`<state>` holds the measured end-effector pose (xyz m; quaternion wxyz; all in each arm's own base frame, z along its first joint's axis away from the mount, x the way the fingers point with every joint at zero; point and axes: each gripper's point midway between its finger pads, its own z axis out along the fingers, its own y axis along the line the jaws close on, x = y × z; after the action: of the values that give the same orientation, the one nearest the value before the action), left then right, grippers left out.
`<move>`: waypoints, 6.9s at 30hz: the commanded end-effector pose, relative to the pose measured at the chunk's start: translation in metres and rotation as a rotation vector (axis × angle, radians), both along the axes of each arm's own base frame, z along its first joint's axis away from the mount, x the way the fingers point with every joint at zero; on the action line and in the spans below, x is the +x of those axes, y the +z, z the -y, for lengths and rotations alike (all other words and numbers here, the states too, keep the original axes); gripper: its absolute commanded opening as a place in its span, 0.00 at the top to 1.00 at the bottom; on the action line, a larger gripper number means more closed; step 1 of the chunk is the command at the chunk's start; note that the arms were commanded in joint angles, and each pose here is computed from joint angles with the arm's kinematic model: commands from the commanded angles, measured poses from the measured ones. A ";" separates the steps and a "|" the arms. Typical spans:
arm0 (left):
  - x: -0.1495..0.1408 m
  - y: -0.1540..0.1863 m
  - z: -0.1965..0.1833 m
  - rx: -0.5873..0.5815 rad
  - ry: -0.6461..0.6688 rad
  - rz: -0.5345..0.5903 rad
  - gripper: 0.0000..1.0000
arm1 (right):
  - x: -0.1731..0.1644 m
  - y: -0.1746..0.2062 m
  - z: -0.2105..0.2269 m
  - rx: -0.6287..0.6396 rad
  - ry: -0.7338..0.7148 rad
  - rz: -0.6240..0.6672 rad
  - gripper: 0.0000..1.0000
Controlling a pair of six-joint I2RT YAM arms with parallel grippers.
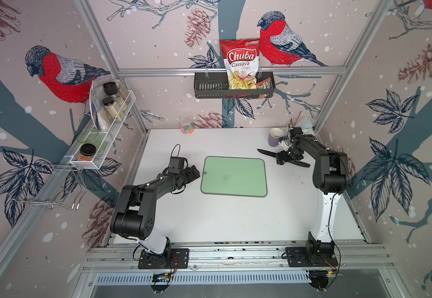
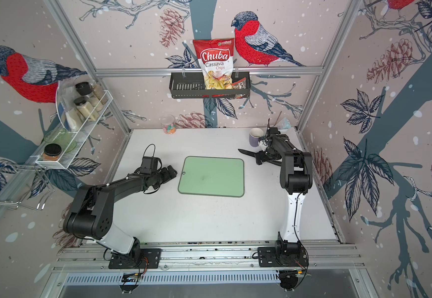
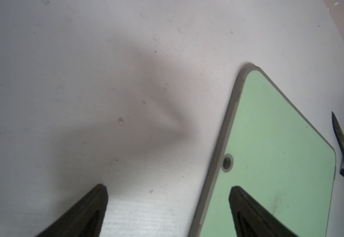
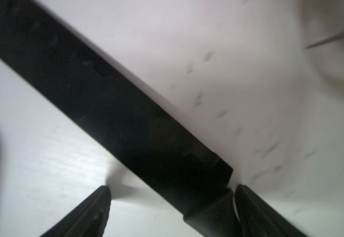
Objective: Align the knife with the edge of the cutting board
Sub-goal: Pick up the knife at the center of the board, then place the knife at the edge of the cutting board, then adjust the knife at the edge of the cutting board.
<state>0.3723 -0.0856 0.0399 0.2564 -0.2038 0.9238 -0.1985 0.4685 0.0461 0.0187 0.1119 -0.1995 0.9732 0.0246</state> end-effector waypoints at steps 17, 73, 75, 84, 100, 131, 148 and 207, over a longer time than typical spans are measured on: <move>-0.004 -0.010 -0.001 0.002 0.015 -0.018 0.05 | -0.126 -0.033 -0.064 -0.034 -0.344 -0.212 0.33; -0.023 -0.003 -0.007 0.046 0.037 -0.053 0.06 | -0.214 0.030 -0.149 0.116 -0.504 0.182 1.00; -0.023 -0.004 -0.008 0.050 0.037 -0.054 0.06 | -0.218 0.025 -0.149 0.108 -0.514 0.177 1.00; -0.022 -0.006 -0.008 0.055 0.038 -0.062 0.05 | -0.223 0.008 -0.143 0.064 -0.541 0.160 1.00; -0.022 -0.011 -0.011 0.072 0.043 -0.075 0.05 | -0.231 -0.005 -0.139 0.045 -0.545 0.132 0.93; -0.021 -0.014 -0.011 0.077 0.039 -0.084 0.05 | -0.242 -0.011 -0.145 0.053 -0.538 0.116 0.78; -0.022 -0.015 -0.012 0.079 0.042 -0.087 0.05 | -0.242 -0.012 -0.145 0.063 -0.540 0.121 0.49; -0.022 -0.018 -0.011 0.084 0.038 -0.113 0.05 | -0.250 0.002 -0.144 0.161 -0.656 0.195 0.69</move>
<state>0.3691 -0.0770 0.0353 0.2559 -0.2160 0.9285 -0.1605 0.2192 0.1908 0.0195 0.2197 0.1232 0.9667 0.0448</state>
